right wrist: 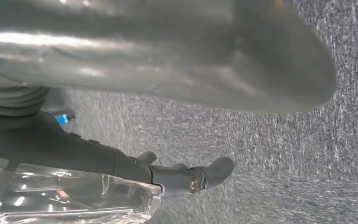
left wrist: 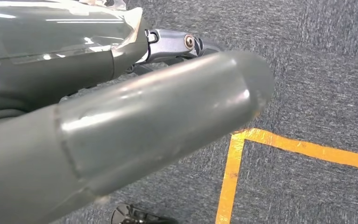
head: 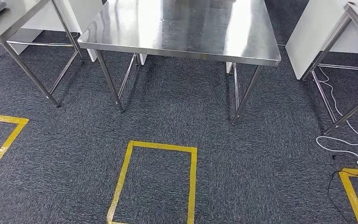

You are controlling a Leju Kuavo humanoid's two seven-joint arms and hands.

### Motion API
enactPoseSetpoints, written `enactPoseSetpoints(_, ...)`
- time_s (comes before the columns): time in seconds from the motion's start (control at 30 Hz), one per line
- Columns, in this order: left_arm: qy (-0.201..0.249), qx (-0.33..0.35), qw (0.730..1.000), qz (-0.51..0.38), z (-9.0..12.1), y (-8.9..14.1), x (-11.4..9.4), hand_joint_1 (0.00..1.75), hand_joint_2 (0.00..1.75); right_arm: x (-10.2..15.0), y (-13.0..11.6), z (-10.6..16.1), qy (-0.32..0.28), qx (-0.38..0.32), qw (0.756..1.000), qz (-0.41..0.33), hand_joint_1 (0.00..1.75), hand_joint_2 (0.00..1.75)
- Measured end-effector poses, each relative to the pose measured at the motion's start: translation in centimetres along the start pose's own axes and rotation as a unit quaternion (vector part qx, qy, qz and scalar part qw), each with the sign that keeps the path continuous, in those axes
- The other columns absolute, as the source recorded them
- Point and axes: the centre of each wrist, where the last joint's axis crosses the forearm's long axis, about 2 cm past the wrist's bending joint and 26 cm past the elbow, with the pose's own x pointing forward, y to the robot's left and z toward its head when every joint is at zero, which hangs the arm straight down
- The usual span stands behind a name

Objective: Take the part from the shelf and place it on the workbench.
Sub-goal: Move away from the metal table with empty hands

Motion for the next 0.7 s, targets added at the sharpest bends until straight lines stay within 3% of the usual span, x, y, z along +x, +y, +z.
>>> enactPoseSetpoints(0.7, -0.002, 0.001, 1.0, -0.007, -0.21, 0.34, 0.12, 0.0, 0.0, -0.15, 0.51, 0.26, 0.0, 0.007, 1.0, 0.012, 0.0, 0.0)
